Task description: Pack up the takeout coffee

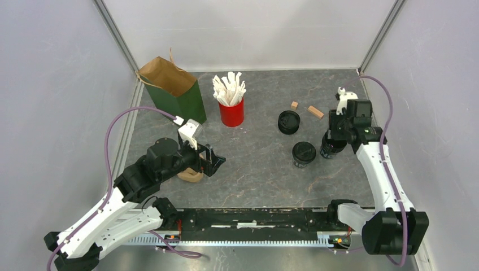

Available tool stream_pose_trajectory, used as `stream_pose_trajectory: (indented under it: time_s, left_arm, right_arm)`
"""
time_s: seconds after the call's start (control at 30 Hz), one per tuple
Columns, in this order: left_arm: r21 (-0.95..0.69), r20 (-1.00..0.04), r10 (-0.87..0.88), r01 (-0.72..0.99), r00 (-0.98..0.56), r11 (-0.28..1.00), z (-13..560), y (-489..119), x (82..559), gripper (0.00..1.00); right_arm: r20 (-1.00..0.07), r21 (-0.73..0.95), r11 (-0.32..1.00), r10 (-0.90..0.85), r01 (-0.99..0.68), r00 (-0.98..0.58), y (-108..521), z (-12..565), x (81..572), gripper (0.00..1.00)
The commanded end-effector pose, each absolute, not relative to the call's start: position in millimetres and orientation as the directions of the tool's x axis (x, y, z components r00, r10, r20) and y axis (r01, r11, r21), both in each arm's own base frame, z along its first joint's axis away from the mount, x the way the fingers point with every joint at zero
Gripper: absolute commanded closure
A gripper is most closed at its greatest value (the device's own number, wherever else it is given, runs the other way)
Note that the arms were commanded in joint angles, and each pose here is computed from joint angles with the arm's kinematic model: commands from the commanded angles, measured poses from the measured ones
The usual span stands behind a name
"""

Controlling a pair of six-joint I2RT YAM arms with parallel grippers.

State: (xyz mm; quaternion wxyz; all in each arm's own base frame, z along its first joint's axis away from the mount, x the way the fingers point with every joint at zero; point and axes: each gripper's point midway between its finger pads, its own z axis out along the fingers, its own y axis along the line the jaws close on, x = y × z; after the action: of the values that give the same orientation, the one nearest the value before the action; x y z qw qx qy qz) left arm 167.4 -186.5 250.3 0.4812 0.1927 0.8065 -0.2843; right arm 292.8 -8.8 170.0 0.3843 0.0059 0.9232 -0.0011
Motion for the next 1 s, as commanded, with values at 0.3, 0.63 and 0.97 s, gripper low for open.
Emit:
stream_pose_trajectory:
  time_s: [0.3,0.63,0.97]
  left_arm:
    - [-0.189,-0.906,0.104,0.614,-0.409,0.767,248.6,-182.4,171.0,0.00]
    - [-0.190,-0.907,0.104,0.615,-0.409,0.765,248.8,-182.3,170.5,0.00]
    - [-0.190,-0.907,0.105,0.616,-0.409,0.764,248.7,-182.6,170.4,0.00]
  right_arm:
    - [-0.700,-0.054,0.992,-0.121,-0.117,-0.704,24.4,157.2,303.5,0.59]
    - [-0.677,-0.079,0.989,-0.145,-0.125,-0.721,21.6,147.4,302.0,0.63]
    - [-0.660,-0.088,0.990,-0.142,-0.111,-0.737,18.7,139.2,299.9,0.69]
